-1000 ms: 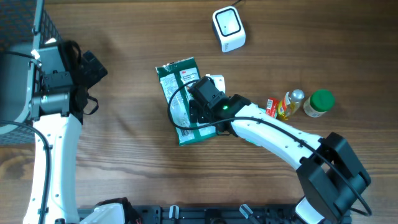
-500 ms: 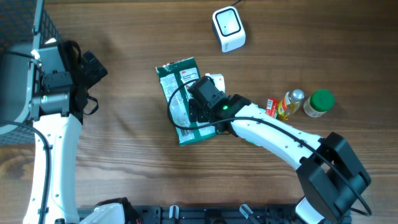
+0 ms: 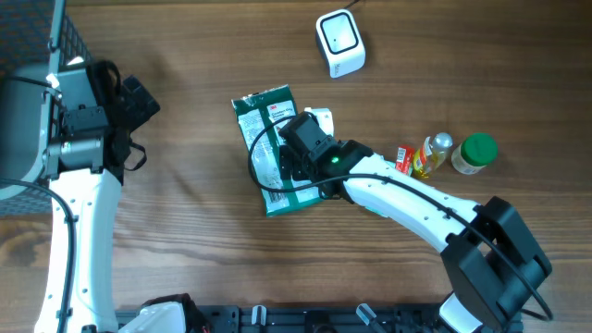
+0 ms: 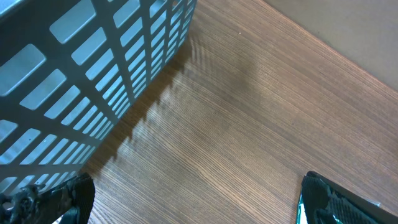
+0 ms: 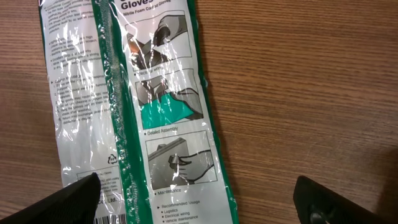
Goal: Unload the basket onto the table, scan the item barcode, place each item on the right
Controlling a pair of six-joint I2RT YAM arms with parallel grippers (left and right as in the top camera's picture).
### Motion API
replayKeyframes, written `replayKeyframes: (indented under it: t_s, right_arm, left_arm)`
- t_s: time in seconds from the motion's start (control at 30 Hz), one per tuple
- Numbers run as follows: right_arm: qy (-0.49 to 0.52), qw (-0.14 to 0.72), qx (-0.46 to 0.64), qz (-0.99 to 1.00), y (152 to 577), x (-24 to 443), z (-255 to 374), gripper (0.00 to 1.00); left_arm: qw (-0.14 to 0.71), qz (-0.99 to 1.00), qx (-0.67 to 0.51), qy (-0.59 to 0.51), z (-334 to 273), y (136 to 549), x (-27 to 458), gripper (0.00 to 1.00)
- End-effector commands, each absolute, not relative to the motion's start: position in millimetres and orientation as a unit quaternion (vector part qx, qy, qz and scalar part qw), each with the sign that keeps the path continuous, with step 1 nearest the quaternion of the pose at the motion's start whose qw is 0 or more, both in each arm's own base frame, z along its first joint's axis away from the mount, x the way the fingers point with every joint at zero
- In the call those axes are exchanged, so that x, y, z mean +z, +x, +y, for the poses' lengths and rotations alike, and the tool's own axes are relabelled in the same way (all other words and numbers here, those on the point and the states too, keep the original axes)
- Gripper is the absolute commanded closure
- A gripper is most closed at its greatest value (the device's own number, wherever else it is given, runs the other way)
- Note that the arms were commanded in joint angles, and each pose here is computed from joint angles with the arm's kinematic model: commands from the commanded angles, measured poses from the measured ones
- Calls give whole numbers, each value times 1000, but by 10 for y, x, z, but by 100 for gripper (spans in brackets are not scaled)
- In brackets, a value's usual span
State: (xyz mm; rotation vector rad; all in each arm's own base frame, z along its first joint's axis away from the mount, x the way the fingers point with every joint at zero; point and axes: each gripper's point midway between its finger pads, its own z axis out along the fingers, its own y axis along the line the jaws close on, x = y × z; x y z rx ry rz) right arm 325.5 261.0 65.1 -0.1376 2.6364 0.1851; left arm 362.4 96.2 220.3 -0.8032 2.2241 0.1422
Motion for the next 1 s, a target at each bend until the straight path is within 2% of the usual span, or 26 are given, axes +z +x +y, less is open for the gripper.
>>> replayKeyframes:
  t_s: [0.0, 0.57, 0.83, 0.97]
  right_arm:
    - [-50, 250, 55, 965, 3277, 555, 2559, 0]
    - [-63, 241, 39, 968, 3246, 24, 2511, 0]
    - [-75, 252, 46, 964, 3292, 56, 2562, 0]
    - [-140, 271, 76, 949, 3414, 256, 2811, 7]
  left_arm:
    - [380, 869, 60, -313, 986, 3626, 2226, 0]
    - [380, 869, 60, -313, 986, 3626, 2226, 0]
    - [380, 868, 60, -313, 986, 3627, 2228, 0]
    - [380, 869, 60, -313, 986, 3626, 2226, 0]
